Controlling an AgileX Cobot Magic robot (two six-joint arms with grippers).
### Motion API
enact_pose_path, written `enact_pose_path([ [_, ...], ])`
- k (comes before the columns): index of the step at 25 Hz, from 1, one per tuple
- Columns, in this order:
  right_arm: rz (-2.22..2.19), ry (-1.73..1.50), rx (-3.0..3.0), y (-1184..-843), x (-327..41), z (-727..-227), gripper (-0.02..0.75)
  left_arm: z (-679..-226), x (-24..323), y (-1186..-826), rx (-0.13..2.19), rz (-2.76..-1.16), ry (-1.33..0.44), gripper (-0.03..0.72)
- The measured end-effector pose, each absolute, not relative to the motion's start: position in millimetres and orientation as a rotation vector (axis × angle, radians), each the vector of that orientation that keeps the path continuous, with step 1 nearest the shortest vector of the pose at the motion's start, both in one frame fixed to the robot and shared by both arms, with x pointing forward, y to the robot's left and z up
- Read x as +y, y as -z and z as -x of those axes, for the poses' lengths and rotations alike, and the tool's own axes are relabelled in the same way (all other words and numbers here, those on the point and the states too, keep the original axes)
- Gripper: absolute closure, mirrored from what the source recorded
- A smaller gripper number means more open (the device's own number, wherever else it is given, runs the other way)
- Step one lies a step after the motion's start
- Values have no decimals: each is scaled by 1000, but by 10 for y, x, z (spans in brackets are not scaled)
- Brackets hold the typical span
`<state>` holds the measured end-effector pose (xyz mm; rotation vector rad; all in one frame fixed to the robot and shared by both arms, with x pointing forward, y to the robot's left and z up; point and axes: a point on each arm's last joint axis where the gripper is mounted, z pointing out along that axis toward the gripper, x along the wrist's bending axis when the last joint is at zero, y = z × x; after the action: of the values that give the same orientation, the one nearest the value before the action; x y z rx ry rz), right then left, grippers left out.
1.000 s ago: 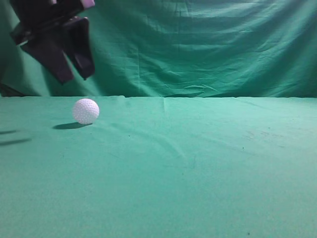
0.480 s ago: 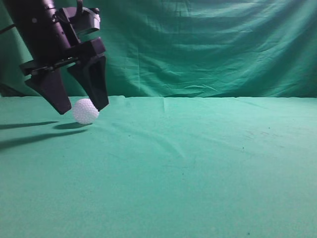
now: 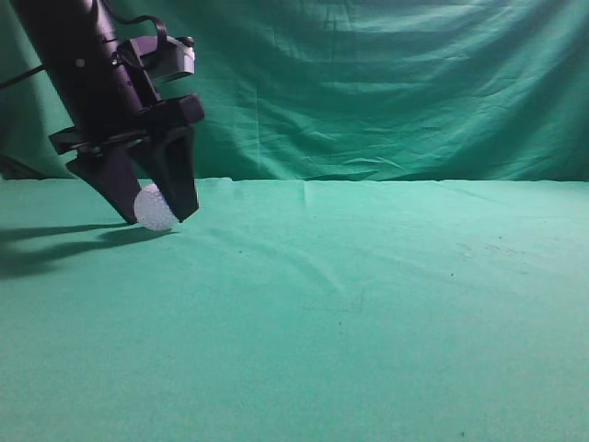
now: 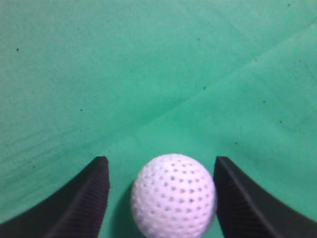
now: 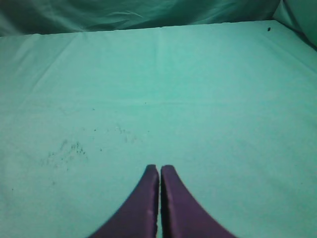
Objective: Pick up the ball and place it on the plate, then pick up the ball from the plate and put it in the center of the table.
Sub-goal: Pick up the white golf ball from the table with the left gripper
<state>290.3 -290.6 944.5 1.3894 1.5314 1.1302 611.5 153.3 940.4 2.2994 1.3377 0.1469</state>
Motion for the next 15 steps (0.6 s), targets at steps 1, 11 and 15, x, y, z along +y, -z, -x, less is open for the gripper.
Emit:
enact_pose_path([
  [1, -1389, -1130, 1531, -9445, -2906, -2903, 738, -6115, 1536, -9403, 1334, -2305, -151, 257],
  [11, -1389, -1130, 1531, -9445, -2906, -2903, 738, -6123, 1511, -9499, 1307, -2350, -93, 363],
  [15, -1389, -1130, 1531, -9445, -2906, -2903, 738, -6146, 1476, -9684, 1320, -2352, -30, 363],
])
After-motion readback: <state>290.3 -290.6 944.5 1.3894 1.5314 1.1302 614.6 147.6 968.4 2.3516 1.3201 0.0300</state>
